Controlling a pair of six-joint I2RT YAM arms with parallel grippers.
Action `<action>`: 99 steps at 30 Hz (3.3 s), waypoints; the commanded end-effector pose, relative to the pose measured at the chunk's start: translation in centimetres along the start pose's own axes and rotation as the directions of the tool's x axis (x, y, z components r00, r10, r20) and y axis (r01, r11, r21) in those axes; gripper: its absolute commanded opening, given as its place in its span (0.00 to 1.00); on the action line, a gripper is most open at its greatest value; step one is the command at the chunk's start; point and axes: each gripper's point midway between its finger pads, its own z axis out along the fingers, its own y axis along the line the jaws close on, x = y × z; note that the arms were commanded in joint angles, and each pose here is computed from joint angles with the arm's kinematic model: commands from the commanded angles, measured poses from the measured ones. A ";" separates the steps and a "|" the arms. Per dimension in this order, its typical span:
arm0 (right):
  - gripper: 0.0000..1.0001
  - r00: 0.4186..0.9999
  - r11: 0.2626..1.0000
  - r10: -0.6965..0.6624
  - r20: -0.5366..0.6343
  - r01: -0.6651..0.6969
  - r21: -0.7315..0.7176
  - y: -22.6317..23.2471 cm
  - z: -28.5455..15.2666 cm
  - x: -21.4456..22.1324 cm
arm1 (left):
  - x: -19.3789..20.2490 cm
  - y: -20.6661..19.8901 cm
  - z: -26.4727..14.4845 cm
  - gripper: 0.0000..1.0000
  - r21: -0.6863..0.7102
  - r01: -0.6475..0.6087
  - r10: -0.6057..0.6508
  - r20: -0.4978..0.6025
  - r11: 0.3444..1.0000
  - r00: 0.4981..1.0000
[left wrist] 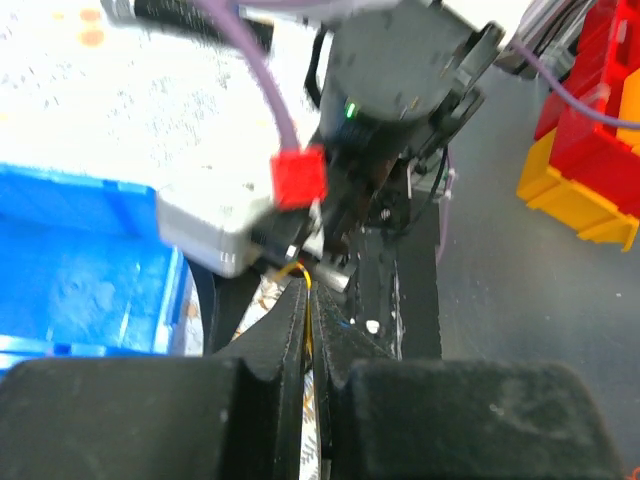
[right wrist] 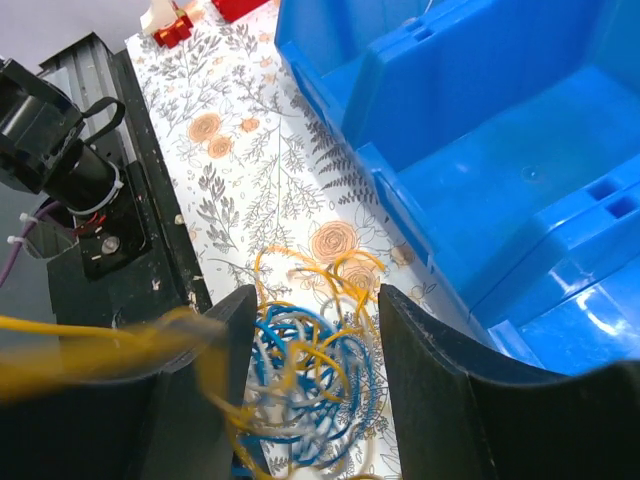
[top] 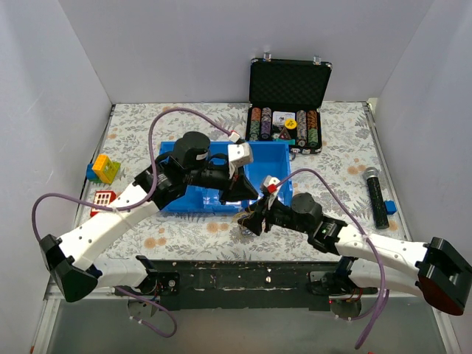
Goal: Untangle the cables
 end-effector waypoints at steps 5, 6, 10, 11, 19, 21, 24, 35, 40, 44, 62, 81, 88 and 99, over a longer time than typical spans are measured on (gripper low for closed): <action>0.55 1.000 0.999 0.030 0.005 -0.030 -0.028 0.2 0.7 1.3 | -10.5 -2.6 -3.1 0.00 -0.012 -0.156 0.155 0.201 0.988 0.967; 0.53 0.999 0.999 0.034 -0.010 -0.034 -0.022 0.0 0.8 1.9 | -11.7 -2.8 -3.5 0.00 -0.024 -0.171 0.172 0.222 0.985 0.960; 0.51 0.995 0.999 0.048 -0.082 -0.049 -0.007 -0.5 0.7 4.5 | -15.5 -3.4 -5.0 0.00 -0.072 -0.227 0.238 0.288 0.971 0.928; 0.51 0.993 0.999 0.051 -0.106 -0.052 -0.002 -0.6 0.6 5.4 | -16.5 -3.4 -5.5 0.00 -0.093 -0.245 0.261 0.304 0.965 0.916; 0.50 0.974 0.997 0.072 -0.216 -0.063 0.048 -1.6 -0.6 9.8 | -24.2 -4.2 -9.8 0.00 -0.295 -0.382 0.479 0.423 0.876 0.769; 0.49 0.970 0.996 0.069 -0.235 -0.056 0.062 -1.9 -0.8 10.4 | -25.5 -4.2 -10.6 0.00 -0.333 -0.390 0.508 0.438 0.858 0.742; 0.48 0.965 0.996 0.066 -0.253 -0.048 0.078 -2.3 -0.7 10.8 | -26.7 -4.5 -11.4 0.00 -0.365 -0.405 0.540 0.452 0.838 0.710; 0.53 0.975 0.986 0.047 -0.218 -0.010 0.168 -3.6 -1.1 8.6 | -28.9 -5.0 -13.8 0.00 -0.461 -0.402 0.604 0.487 0.791 0.631; 0.64 0.998 0.975 -0.029 -0.064 0.042 0.220 -3.7 -2.2 2.2 | -25.5 -4.4 -12.4 0.00 -0.419 -0.397 0.567 0.452 0.817 0.689; 0.70 0.997 0.972 -0.076 -0.033 0.082 0.219 -3.1 -2.8 -1.1 | -23.3 -3.9 -11.4 0.00 -0.387 -0.393 0.540 0.427 0.834 0.726; 0.77 0.989 0.997 -0.076 0.124 0.072 0.040 0.9 -1.8 -6.4 | -23.1 -4.1 -11.0 0.00 -0.365 -0.407 0.538 0.420 0.838 0.731; 0.54 0.999 0.996 -0.036 0.031 0.038 -0.079 1.8 2.0 -3.1 | -27.4 -6.2 -13.6 0.00 -0.403 -0.439 0.594 0.480 0.803 0.646; 0.50 0.994 0.997 0.018 -0.106 -0.026 -0.076 0.9 2.5 2.9 | -31.9 -8.5 -17.2 0.00 -0.488 -0.458 0.669 0.533 0.743 0.518; 0.52 0.953 0.998 0.052 -0.298 -0.059 -0.017 -0.8 1.7 10.6 | -38.3 -11.8 -25.6 0.00 -0.741 -0.354 0.819 0.544 0.571 0.181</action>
